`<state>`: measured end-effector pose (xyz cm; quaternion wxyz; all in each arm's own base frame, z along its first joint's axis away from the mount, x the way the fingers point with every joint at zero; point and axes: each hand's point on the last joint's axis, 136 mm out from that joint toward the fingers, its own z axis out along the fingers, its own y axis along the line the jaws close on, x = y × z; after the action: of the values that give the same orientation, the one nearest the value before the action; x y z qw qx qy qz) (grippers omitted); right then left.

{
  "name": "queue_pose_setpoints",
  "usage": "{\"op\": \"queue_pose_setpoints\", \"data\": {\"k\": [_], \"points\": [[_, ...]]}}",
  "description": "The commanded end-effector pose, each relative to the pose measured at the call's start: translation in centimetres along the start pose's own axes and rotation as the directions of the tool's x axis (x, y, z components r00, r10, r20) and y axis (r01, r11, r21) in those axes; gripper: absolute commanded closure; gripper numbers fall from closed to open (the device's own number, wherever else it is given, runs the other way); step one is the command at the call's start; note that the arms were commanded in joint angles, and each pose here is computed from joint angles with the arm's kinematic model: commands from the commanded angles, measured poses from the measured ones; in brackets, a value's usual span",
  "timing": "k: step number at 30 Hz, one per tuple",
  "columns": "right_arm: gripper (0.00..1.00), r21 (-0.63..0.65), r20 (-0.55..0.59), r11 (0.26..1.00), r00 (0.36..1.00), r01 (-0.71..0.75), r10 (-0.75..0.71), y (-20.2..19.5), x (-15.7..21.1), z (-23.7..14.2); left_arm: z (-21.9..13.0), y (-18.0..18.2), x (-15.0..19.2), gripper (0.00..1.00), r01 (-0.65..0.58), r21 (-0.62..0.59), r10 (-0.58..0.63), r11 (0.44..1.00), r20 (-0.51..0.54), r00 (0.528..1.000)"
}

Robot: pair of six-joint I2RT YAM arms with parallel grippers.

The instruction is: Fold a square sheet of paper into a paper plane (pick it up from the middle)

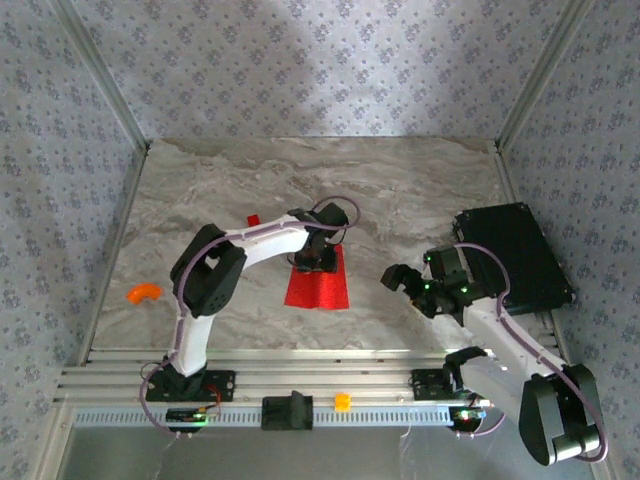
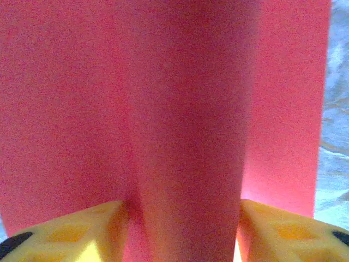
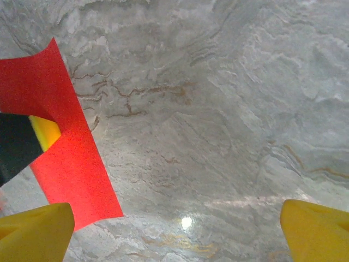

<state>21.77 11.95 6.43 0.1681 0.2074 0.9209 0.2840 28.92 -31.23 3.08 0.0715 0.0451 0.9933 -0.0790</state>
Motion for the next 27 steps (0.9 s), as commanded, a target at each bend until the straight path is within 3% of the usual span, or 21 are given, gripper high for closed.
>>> {"op": "queue_pose_setpoints", "data": {"k": [1,10,15,27], "points": [[0.01,0.018,0.025,1.0,1.0,-0.015,0.015,0.2,-0.2,-1.2,-3.4,-2.6,-1.5,0.52,-0.013,0.139,0.0,0.99,0.094,0.996],[0.01,0.073,0.084,0.997,0.996,-0.026,0.019,0.4,-1.2,-3.4,-6.2,-4.3,-2.2,0.56,0.024,0.315,-0.063,0.949,0.117,0.991],[0.01,0.051,0.107,0.998,0.994,-0.039,0.033,1.3,-1.9,-3.7,-7.9,-5.9,-2.1,0.57,0.052,0.504,-0.1,0.862,0.07,0.993],[0.01,0.032,0.141,0.996,0.986,-0.089,0.083,2.4,-2.8,-2.1,-8.1,-6.4,-2.3,0.57,0.122,0.672,-0.129,0.73,-0.04,0.991]]}}
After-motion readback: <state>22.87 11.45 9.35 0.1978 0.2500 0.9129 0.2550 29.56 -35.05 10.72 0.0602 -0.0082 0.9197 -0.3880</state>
